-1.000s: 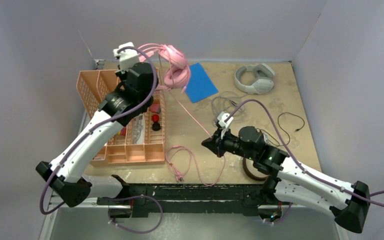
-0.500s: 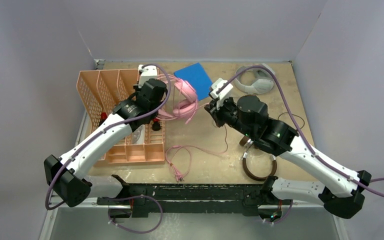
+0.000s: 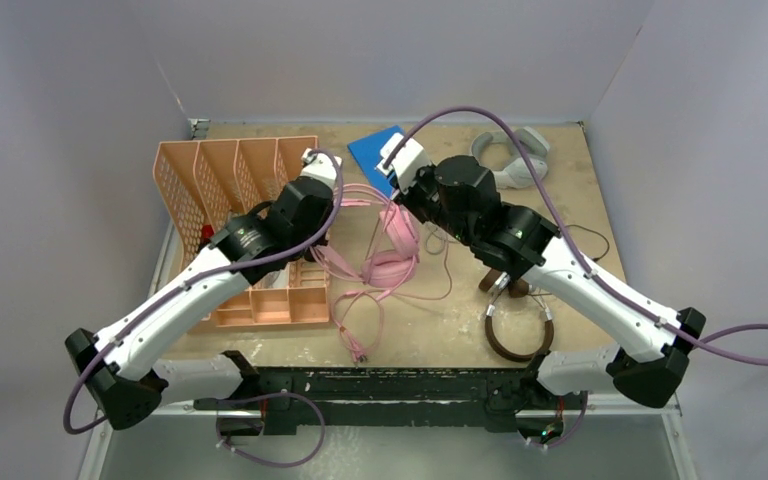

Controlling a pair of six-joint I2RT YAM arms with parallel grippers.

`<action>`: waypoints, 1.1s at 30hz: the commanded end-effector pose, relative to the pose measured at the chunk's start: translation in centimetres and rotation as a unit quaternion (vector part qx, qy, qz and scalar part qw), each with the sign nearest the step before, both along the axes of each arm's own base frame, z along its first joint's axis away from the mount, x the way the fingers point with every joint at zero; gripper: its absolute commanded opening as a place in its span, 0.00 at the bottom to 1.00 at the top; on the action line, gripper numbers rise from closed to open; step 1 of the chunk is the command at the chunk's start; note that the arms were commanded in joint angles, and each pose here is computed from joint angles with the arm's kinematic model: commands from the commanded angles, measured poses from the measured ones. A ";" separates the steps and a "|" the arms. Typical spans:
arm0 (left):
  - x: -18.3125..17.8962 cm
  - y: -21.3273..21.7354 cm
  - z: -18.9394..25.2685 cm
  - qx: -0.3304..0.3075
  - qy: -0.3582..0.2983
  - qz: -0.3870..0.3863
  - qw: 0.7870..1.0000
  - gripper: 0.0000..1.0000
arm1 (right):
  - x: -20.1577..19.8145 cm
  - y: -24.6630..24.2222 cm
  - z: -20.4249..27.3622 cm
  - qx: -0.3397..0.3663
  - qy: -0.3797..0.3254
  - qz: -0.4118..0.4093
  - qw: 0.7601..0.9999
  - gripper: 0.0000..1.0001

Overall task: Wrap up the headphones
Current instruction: Wrap the headphones cable around the headphones.

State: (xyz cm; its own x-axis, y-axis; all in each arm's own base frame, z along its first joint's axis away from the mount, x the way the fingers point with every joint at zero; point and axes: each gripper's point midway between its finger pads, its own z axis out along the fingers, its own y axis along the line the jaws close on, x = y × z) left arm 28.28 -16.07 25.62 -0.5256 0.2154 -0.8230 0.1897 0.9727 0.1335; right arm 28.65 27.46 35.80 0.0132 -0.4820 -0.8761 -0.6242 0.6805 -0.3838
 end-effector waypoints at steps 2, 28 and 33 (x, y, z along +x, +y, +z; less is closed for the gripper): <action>-2.5 -1.6 3.4 -0.075 -0.021 -0.084 0.993 0.00 | 2.4 -2.0 4.1 0.043 -0.053 -0.020 0.997 0.05; -8.1 -7.0 11.9 -0.330 -0.057 -0.223 0.915 0.00 | 1.7 1.0 -0.8 0.211 0.042 0.125 0.969 0.17; -8.1 -7.1 13.9 -0.387 -0.065 -0.204 0.897 0.00 | 2.1 1.7 -2.1 0.262 0.065 0.121 0.955 0.20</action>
